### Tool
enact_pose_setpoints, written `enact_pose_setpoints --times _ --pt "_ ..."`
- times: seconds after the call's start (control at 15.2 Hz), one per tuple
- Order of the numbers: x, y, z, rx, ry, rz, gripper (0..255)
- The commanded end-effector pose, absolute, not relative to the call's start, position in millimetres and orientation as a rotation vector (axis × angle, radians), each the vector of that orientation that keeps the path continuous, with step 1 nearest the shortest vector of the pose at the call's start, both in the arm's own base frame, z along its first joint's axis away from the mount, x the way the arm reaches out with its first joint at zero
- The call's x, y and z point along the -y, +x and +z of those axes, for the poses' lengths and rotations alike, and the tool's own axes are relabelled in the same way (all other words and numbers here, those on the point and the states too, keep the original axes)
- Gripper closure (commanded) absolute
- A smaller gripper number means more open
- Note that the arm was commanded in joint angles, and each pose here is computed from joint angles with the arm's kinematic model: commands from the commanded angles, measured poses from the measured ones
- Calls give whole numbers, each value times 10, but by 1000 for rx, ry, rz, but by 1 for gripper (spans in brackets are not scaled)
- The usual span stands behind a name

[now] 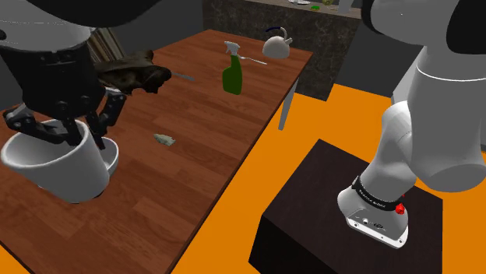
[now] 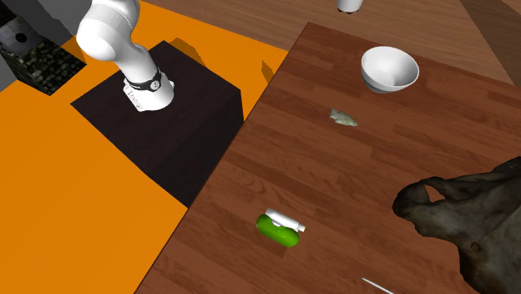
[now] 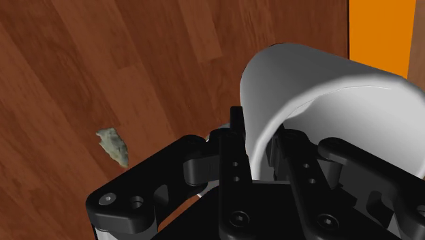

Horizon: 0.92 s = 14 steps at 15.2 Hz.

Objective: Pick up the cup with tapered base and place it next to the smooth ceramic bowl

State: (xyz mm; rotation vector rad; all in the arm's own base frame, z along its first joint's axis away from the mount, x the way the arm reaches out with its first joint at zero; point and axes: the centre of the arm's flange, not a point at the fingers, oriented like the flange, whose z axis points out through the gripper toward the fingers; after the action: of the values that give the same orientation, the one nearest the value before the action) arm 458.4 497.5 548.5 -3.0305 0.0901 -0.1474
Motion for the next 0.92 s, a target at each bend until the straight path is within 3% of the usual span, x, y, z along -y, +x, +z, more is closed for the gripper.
enact_pose_setpoints --times 0.0,0.86 --pt "-5015 4588 5412 -92 -3030 -149 255" --pt "-5016 4589 4725 -92 -3030 -149 255"
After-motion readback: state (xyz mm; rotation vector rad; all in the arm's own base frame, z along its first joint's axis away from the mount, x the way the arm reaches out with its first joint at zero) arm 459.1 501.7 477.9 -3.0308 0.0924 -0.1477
